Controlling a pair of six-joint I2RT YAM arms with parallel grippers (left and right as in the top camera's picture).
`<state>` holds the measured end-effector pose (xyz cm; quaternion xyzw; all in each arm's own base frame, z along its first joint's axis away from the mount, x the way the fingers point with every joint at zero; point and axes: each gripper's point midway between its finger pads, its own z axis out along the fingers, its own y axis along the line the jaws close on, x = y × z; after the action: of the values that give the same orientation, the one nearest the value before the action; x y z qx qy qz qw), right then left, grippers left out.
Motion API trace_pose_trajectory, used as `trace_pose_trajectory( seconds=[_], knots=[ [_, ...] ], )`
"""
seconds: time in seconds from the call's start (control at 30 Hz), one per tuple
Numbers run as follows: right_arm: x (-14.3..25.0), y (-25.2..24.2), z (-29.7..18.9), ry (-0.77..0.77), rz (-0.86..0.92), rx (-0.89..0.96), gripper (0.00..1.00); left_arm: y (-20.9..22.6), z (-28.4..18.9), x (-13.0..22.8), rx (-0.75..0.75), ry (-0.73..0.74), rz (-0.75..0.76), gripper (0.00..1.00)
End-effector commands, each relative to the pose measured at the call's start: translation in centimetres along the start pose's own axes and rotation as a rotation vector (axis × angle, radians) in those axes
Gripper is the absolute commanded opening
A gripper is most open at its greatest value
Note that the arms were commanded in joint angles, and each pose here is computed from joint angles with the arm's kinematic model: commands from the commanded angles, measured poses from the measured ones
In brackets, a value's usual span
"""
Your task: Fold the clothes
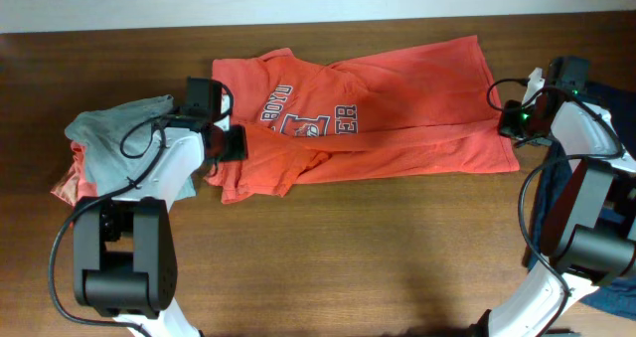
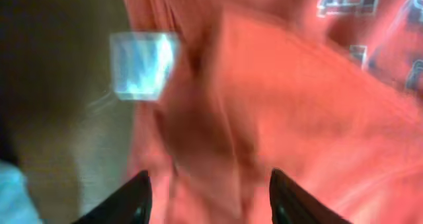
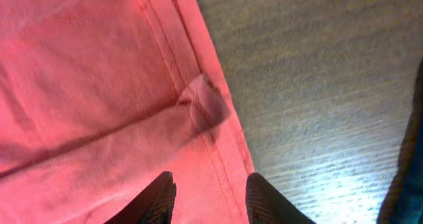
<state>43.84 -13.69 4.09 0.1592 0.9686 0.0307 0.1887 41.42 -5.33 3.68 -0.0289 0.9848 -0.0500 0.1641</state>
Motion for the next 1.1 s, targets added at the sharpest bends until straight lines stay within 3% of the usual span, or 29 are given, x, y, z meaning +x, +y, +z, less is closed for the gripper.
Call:
trace_pose_trajectory(
  seconds=[0.0,0.27,0.33,0.4,0.43,0.7,1.07],
  knots=[
    [1.9,-0.3,0.9,0.046,-0.002,0.006,0.36,-1.8,0.0,3.0,0.117,0.131,-0.013,0.57],
    [6.5,0.3,3.7,0.117,-0.013,-0.006,0.30,-1.4,0.2,5.9,0.102,0.229,-0.024,0.55],
    [7.5,0.7,4.2,0.127,-0.022,-0.009,0.30,-1.3,0.3,6.2,0.101,0.236,-0.025,0.40],
    [8.1,0.9,4.6,0.131,-0.029,-0.011,0.30,-1.3,0.4,6.2,0.102,0.237,-0.026,0.09],
    [8.3,1.1,4.7,0.135,-0.033,-0.012,0.30,-1.3,0.4,6.2,0.102,0.237,-0.026,0.00],
    [8.6,1.2,4.7,0.144,-0.035,-0.012,0.30,-5.8,-3.1,3.6,0.374,0.168,0.021,0.00],
    [8.5,1.2,4.7,0.139,-0.036,-0.012,0.30,-6.2,-9.9,-4.6,0.404,-0.158,0.076,0.00]
  ],
)
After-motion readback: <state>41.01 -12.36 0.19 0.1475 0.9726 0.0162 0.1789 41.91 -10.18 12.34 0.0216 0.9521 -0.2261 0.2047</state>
